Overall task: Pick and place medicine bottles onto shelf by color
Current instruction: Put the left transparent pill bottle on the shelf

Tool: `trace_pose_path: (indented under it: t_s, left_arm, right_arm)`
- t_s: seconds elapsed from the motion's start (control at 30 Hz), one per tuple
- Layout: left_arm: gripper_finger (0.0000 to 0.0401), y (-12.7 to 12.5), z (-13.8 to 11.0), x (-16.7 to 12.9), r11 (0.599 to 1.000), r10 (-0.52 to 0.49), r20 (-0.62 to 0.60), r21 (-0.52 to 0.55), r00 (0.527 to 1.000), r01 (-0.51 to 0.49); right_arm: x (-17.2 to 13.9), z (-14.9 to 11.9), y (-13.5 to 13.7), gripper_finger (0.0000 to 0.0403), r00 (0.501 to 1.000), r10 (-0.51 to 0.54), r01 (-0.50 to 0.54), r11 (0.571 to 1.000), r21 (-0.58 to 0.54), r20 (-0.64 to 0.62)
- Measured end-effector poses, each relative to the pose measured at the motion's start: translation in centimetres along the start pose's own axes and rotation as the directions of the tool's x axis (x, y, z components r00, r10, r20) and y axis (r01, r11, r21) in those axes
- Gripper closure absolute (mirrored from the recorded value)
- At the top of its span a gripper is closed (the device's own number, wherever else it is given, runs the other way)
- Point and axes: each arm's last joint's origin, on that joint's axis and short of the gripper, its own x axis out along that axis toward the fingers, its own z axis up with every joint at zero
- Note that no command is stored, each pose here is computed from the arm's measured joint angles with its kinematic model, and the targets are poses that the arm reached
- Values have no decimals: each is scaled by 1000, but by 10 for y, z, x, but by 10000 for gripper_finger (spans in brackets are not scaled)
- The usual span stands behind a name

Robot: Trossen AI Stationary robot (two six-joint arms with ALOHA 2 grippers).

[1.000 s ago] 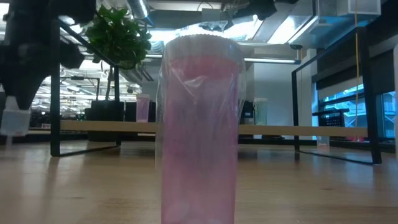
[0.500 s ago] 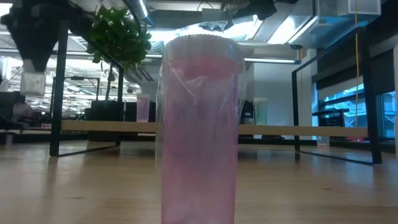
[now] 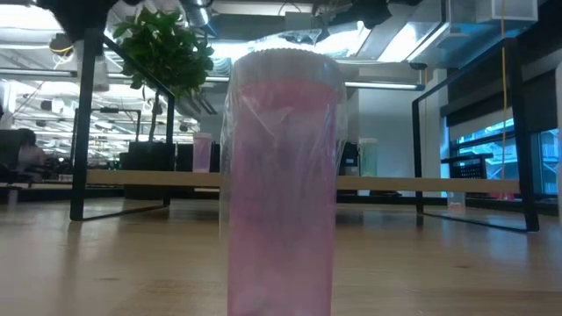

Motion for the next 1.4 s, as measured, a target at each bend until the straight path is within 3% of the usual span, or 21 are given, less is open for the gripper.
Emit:
trace_pose_path:
  t_s: [0.4, 0.77, 1.17, 1.4]
  left_arm:
    - [279, 3, 14, -36, 988, -99, 132, 132, 986, 81]
    - [279, -6, 24, -44, 965, -88, 291, 263, 953, 9]
    - [279, -48, 59, -45, 875, -206, 385, 484, 900, -7]
    - [279, -70, 89, -32, 772, -266, 233, 633, 935, 61]
  right_arm:
    - [0, 0, 0, 161, 1000, 0, 0, 1000, 0, 0]
    - [0, 0, 0, 161, 1000, 0, 0, 1000, 4, 1]
    - [0, 0, 0, 161, 1000, -1, 1, 1000, 3, 2]
    - [0, 0, 0, 161, 1000, -1, 1, 1000, 3, 2]
